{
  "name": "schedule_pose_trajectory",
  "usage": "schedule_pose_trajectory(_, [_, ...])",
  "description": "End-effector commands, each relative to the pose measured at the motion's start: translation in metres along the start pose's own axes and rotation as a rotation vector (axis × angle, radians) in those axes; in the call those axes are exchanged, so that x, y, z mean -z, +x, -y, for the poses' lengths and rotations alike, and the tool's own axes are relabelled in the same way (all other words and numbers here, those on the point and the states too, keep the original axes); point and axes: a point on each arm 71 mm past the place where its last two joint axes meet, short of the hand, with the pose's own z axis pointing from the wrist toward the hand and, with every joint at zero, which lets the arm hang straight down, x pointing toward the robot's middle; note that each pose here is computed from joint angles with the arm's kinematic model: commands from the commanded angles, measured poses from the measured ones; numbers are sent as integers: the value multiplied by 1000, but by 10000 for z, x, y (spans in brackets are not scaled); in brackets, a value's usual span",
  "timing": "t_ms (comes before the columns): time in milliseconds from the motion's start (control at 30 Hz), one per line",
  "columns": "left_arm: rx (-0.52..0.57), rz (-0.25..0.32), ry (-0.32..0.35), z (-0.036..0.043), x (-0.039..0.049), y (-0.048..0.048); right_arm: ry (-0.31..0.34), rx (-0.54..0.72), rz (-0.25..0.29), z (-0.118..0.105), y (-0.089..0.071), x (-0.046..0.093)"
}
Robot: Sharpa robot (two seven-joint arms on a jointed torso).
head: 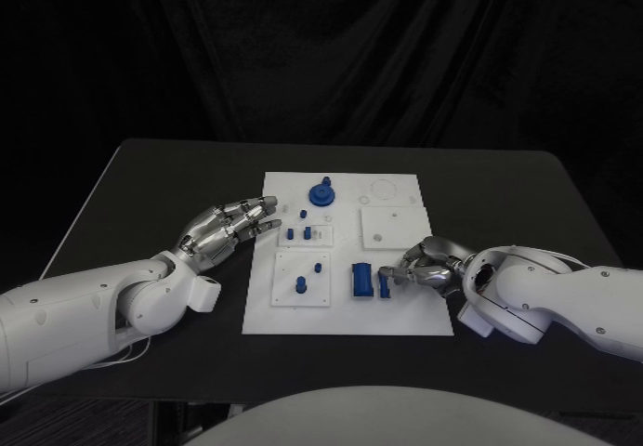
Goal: Assemble the parts on the task board
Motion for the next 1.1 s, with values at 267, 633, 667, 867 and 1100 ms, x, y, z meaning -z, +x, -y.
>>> schedule_pose_trajectory(267, [-17, 35, 83, 105, 87, 0, -309, -195, 211, -58, -396, 184])
schedule_pose_trajectory(633, [-65, 37, 165, 366, -72, 42, -589, -403, 392, -116, -861, 212])
schedule_pose_trajectory(667, [-67, 36, 171, 380, -87, 47, -603, -414, 394, -124, -870, 199])
schedule_pose_trajectory(867, [-68, 10, 202, 386, -243, 71, -705, -534, 346, -106, -825, 26])
schedule_pose_trajectory(1100, [-71, -3, 207, 247, -442, 38, -726, -652, 266, 143, -645, -115])
